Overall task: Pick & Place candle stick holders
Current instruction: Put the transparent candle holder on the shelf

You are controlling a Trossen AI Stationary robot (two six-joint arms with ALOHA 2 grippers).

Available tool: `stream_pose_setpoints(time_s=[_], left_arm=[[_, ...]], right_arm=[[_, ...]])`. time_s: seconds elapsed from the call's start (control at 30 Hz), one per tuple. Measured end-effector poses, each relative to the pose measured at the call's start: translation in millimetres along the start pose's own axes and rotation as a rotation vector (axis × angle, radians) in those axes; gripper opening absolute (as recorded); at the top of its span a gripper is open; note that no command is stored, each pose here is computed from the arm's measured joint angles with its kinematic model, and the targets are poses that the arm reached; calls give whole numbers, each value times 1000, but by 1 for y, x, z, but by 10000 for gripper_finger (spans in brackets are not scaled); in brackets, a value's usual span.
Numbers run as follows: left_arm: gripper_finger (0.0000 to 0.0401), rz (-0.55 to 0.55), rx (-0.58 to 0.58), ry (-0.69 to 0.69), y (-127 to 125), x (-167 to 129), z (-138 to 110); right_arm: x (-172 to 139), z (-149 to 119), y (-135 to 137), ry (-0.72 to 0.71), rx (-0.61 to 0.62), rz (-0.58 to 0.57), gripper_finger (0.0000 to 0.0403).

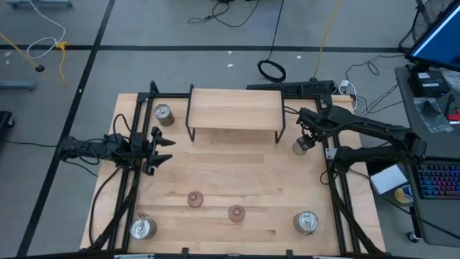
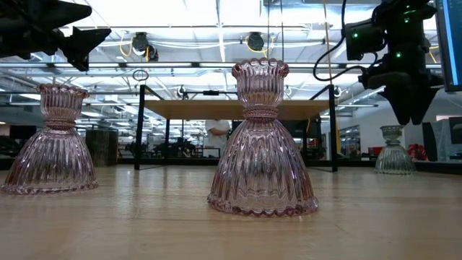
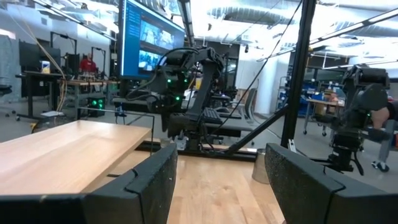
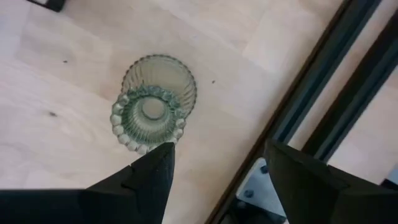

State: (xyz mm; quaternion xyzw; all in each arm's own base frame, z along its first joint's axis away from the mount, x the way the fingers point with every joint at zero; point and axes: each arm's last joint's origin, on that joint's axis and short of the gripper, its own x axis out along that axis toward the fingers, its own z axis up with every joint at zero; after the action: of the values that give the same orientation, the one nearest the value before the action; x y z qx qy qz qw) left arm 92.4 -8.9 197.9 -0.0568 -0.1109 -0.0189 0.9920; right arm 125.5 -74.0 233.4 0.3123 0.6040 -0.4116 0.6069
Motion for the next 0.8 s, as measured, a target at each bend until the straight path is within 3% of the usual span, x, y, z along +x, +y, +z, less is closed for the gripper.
stream_pose_setpoints(time_s=[0.8], left_arm=[[244, 43, -3, -3, 1, 0, 0]], right_arm=[[-1, -1, -1, 3, 20, -8, 242]])
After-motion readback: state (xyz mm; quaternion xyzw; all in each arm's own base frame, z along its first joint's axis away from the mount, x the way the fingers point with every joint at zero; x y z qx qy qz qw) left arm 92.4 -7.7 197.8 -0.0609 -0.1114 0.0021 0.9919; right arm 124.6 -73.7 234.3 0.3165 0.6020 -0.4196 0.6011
